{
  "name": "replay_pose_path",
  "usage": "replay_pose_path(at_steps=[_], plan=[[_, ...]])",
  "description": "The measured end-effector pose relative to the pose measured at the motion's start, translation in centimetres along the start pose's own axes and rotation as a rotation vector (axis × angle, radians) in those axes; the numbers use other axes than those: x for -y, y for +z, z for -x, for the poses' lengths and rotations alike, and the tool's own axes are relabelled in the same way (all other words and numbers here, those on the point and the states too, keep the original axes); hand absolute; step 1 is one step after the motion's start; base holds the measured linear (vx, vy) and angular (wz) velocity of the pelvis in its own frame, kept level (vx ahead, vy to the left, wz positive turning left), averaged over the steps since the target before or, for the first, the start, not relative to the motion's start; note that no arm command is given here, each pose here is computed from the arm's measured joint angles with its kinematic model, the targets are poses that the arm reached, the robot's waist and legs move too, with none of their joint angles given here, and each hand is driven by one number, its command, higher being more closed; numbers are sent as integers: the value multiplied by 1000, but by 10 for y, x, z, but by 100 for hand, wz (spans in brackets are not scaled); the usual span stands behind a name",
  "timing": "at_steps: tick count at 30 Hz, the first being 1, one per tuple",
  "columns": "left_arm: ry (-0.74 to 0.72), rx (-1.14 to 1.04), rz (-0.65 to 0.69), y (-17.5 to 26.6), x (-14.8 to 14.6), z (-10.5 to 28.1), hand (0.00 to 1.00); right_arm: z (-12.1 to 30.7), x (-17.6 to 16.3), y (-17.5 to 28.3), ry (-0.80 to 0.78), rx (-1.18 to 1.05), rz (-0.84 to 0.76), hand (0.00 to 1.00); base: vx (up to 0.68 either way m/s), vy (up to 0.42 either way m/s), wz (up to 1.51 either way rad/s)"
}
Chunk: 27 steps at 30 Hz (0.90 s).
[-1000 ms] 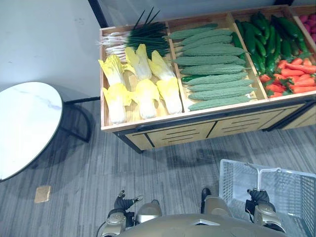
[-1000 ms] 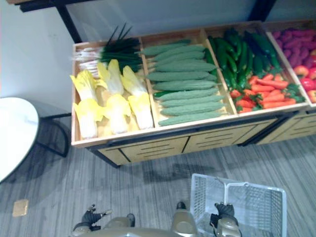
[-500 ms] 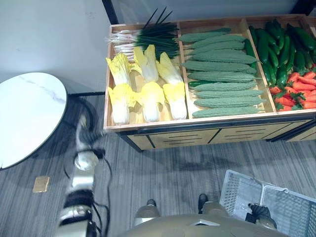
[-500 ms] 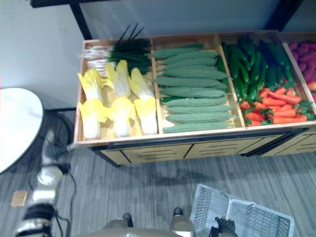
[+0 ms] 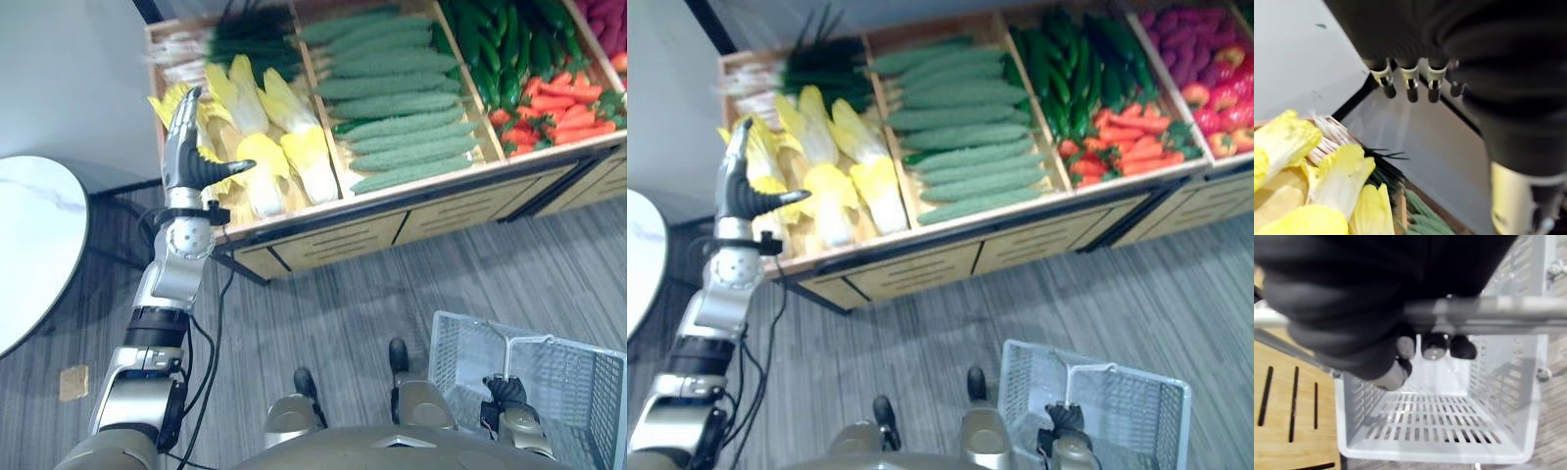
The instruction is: Pick vegetable in the basket
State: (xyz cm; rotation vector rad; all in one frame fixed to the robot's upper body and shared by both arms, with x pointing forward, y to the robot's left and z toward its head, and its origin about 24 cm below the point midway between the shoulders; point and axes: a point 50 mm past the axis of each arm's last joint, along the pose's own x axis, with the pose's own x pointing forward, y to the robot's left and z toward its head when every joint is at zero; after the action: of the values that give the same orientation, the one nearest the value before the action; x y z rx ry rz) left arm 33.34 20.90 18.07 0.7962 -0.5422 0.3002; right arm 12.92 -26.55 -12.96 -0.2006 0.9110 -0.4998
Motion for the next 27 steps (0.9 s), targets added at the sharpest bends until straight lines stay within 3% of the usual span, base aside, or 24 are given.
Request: replay_pose_path(at_steps=[10, 26, 27], plan=[[15, -39, -37, 5, 6, -24, 0, -6, -3, 32, -19, 99, -10, 100, -3, -8, -3], [243, -207, -77, -16, -30, -48, 0, -9, -13, 67, -57, 195, -69, 100, -5, 0, 2], [248, -207, -75, -15, -31, -51, 100, -9, -14, 68, -56, 199, -72, 100, 0, 0, 0]])
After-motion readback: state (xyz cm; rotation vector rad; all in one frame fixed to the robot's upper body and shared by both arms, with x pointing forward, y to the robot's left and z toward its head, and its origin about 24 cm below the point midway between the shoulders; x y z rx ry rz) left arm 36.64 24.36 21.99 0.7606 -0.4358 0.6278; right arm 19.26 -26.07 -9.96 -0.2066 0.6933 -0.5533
